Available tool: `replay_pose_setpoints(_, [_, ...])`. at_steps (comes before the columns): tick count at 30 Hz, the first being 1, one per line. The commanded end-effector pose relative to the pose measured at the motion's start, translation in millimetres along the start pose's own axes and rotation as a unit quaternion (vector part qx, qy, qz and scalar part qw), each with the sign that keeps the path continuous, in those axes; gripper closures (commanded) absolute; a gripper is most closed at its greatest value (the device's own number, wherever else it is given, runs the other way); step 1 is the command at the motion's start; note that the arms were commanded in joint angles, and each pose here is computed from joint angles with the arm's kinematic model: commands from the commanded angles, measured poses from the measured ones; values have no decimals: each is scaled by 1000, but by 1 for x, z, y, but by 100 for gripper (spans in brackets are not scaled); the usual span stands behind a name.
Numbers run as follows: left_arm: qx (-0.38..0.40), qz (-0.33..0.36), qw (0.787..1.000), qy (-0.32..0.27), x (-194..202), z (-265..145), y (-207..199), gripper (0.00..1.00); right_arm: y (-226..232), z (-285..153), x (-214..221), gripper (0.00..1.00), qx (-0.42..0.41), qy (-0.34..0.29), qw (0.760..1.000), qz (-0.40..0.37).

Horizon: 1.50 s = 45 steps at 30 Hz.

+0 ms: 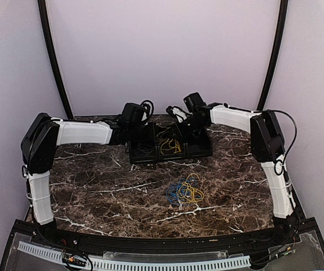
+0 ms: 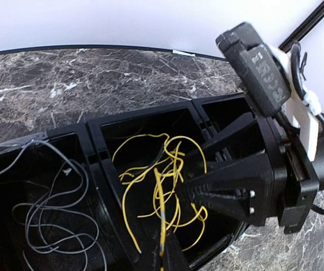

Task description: Untangle the cables

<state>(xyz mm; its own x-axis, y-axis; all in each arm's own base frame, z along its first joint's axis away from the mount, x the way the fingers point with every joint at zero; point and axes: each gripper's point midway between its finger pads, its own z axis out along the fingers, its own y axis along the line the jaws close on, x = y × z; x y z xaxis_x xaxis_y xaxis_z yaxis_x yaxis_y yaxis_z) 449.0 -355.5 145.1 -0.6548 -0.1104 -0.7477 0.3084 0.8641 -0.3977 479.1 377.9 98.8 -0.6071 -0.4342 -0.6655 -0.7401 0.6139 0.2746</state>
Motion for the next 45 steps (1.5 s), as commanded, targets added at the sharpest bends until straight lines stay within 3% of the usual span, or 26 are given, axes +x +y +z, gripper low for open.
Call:
replay_pose_setpoints(1, [49,-11,998,-30,-24,3,-26,100,5,-54,-8,61,12,-4,1000,-12])
replay_pose_setpoints(12, [113,-32,993,-6,-8,40,-61,100,-9,-129,37,52,32,2,999,-6])
replay_pose_setpoints(20, [68,-46,996,28,19,67,-52,99,-5,-144,57,52,22,-5,999,-28])
replay_pose_setpoints(22, [63,-50,996,43,25,67,-51,96,3,-145,62,52,6,-5,999,-41])
replay_pose_setpoints(25, [55,-41,996,52,28,61,-51,83,19,-147,74,52,-32,-2,997,-65])
replay_pose_setpoints(34, [37,-12,999,21,-1,22,-61,56,53,-130,135,51,-108,55,986,-114])
replay_pose_setpoints(40, [31,-1,999,10,-13,-8,-60,46,68,-110,163,48,-136,91,979,-125])
replay_pose_setpoints(45, [32,7,999,-4,-24,-39,-62,44,75,-91,183,47,-139,128,973,-132])
